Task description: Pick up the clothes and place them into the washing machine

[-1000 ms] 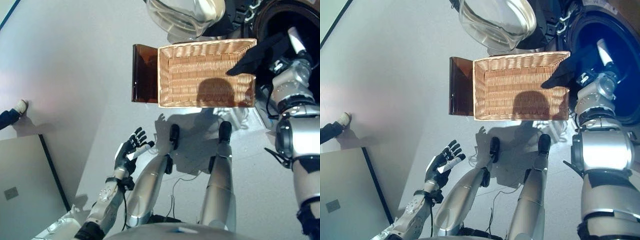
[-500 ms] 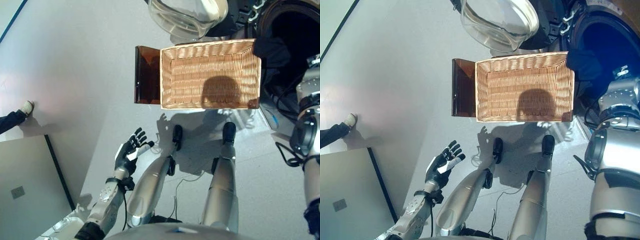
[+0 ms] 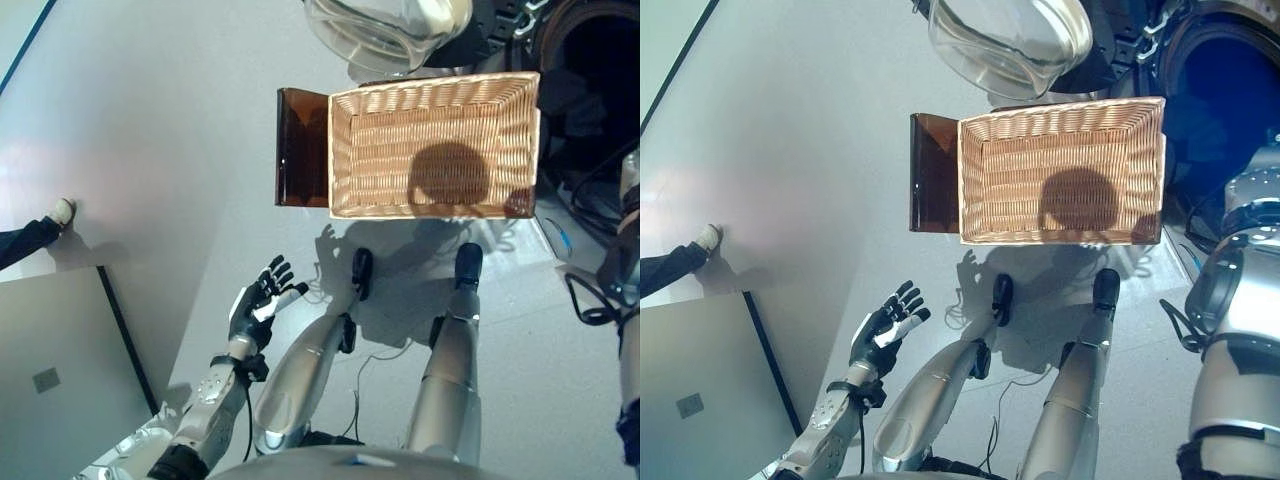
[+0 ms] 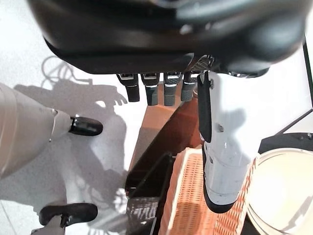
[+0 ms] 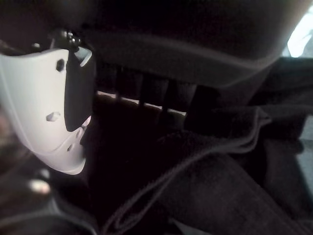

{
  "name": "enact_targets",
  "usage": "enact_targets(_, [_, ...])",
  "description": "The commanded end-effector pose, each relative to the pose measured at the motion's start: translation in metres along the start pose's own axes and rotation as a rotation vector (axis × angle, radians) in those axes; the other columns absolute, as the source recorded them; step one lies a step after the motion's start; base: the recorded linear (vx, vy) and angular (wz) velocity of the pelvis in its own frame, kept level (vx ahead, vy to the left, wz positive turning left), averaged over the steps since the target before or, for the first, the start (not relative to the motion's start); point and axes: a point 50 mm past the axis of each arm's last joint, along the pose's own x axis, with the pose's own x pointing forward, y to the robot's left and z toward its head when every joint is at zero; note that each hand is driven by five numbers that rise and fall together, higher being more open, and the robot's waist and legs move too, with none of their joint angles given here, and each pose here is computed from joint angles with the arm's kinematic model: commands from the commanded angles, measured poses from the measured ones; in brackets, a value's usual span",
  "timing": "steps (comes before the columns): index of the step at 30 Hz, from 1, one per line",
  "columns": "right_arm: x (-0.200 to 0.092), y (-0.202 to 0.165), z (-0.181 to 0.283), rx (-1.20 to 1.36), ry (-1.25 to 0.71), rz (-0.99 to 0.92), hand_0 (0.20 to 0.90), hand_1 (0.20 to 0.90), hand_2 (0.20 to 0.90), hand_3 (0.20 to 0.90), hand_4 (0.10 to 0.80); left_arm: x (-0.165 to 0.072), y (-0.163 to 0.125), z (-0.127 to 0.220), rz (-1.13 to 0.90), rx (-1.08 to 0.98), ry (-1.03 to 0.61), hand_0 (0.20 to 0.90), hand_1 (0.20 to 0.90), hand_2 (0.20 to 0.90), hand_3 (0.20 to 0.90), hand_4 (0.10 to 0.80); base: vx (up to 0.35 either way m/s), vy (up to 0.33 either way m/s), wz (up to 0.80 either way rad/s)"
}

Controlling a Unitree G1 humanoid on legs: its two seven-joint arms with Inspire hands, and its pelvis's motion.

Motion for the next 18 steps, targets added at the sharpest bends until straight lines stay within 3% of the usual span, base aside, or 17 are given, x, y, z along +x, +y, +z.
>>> enact_targets(1, [-0.015,0.045,0.13,0.137,-0.482,0.195,0.2,0.2,0.2,0.2,0.3,-0.022,0.013,-0.004,0.044,0.009,0.003,0.9,0.9,0.9,0.9,0.8,0.0,0.0,0.0])
enact_targets(11, [-0.006,0.024,0.174,0.003,-0.623,0.112,0.2,0.2,0.2,0.2,0.3,-0.029,0.026,-0.004,0.085,0.022,0.003,0.9,0.9,0.9,0.9,0.8,0.007,0.001,0.0])
enact_targets(18, [-0.006,0.029,0.162,-0.007,-0.59,0.12,0.2,0.2,0.2,0.2,0.3,-0.03,0.025,-0.006,0.084,0.015,0.009,0.9,0.9,0.9,0.9,0.8,0.001,0.001,-0.02])
